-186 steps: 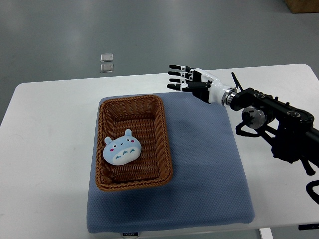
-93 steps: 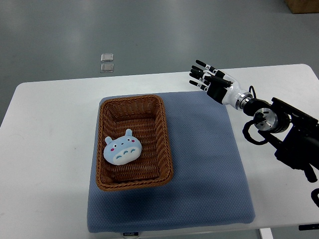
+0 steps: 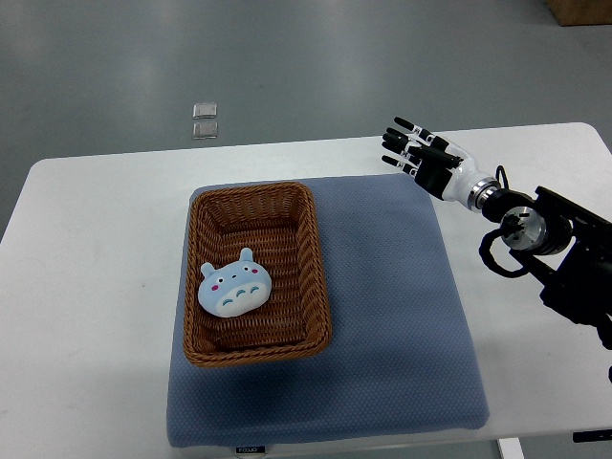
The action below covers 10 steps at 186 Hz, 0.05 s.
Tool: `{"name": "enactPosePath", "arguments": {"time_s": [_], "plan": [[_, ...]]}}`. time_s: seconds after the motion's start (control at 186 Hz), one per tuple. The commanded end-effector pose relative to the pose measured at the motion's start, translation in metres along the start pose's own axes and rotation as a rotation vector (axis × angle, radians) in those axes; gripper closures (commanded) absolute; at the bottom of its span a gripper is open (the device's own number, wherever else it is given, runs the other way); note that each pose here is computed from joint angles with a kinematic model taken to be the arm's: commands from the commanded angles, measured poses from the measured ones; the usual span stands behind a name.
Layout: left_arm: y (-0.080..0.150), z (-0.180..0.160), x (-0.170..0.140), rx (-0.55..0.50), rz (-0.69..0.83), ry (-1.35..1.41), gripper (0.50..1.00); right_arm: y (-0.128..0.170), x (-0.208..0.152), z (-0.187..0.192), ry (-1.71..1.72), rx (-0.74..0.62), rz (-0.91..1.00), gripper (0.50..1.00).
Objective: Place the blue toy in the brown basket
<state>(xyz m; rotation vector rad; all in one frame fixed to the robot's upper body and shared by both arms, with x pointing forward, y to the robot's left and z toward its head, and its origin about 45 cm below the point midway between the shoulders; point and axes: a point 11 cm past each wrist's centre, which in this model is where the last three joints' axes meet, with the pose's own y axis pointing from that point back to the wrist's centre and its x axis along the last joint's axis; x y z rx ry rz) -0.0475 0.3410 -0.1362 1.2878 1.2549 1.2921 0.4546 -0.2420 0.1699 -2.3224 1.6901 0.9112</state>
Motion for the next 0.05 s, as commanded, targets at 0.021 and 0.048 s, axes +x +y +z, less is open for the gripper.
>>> {"name": "enactPosePath", "arguments": {"time_s": [0.021, 0.048], "plan": [[0.0000, 0.0000, 0.0000, 0.000, 0.000, 0.000, 0.500, -0.0025, -0.0060, 0.0054, -0.004, -0.009, -0.013, 0.585], [0.0000, 0.0000, 0.0000, 0.000, 0.000, 0.000, 0.500, -0.0026, -0.0065, 0.0054, -0.004, -0.009, -0.014, 0.585]]}}
